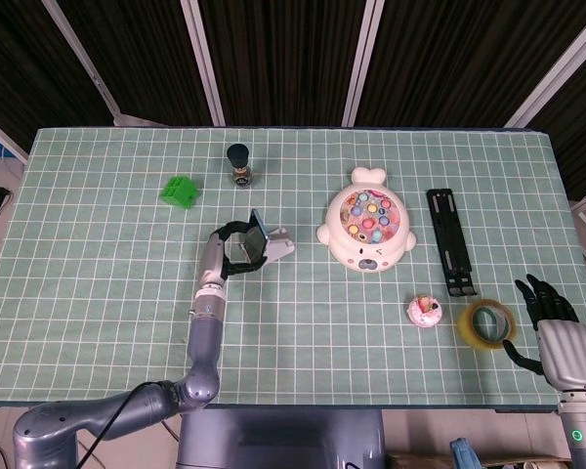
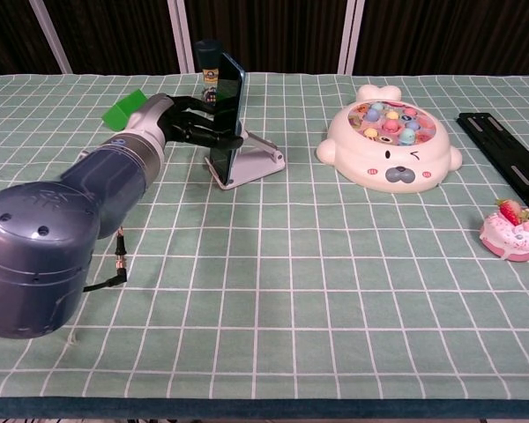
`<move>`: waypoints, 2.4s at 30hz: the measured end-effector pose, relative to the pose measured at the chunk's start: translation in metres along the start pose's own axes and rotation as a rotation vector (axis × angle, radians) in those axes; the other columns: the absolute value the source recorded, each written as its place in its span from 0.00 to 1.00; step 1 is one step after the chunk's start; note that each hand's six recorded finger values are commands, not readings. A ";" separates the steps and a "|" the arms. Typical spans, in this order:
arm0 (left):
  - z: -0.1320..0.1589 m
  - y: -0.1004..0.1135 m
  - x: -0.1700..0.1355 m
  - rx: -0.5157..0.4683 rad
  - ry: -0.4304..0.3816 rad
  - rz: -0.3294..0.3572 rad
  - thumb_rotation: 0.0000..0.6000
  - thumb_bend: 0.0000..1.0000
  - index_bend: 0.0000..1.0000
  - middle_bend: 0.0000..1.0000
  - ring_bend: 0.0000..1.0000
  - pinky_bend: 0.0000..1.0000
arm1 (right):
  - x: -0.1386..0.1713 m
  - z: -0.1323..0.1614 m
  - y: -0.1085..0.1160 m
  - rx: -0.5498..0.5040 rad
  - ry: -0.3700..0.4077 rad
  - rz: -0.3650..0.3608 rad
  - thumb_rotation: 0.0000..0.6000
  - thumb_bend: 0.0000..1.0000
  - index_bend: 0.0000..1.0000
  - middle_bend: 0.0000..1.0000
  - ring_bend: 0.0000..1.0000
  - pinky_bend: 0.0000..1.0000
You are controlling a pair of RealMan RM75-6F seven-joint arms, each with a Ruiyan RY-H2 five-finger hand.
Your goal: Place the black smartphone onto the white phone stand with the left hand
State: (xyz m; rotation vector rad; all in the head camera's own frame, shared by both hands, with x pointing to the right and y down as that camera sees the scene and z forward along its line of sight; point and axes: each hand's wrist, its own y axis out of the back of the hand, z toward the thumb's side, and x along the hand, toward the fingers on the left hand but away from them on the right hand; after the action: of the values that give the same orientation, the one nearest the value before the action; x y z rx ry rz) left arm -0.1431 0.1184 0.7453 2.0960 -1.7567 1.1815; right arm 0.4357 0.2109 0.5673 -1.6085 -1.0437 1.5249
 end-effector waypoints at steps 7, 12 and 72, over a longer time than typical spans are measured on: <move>0.000 -0.002 0.000 0.009 0.006 -0.014 1.00 0.26 0.29 0.33 0.05 0.00 | 0.000 0.000 0.000 0.000 0.000 0.000 1.00 0.36 0.07 0.00 0.00 0.15; 0.001 -0.004 -0.001 0.013 0.014 -0.027 1.00 0.26 0.27 0.30 0.04 0.00 | 0.000 0.000 0.000 0.000 0.000 0.000 1.00 0.36 0.07 0.00 0.00 0.15; 0.003 0.012 -0.025 0.140 -0.036 -0.123 1.00 0.10 0.00 0.00 0.00 0.00 | 0.001 0.000 0.000 0.004 0.000 -0.004 1.00 0.36 0.07 0.00 0.00 0.15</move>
State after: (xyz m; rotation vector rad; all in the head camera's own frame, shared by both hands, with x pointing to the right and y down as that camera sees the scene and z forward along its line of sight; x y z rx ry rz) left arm -0.1522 0.1320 0.7232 2.2810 -1.5747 1.2739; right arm 0.4356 0.2113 0.5669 -1.6028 -1.0430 1.5228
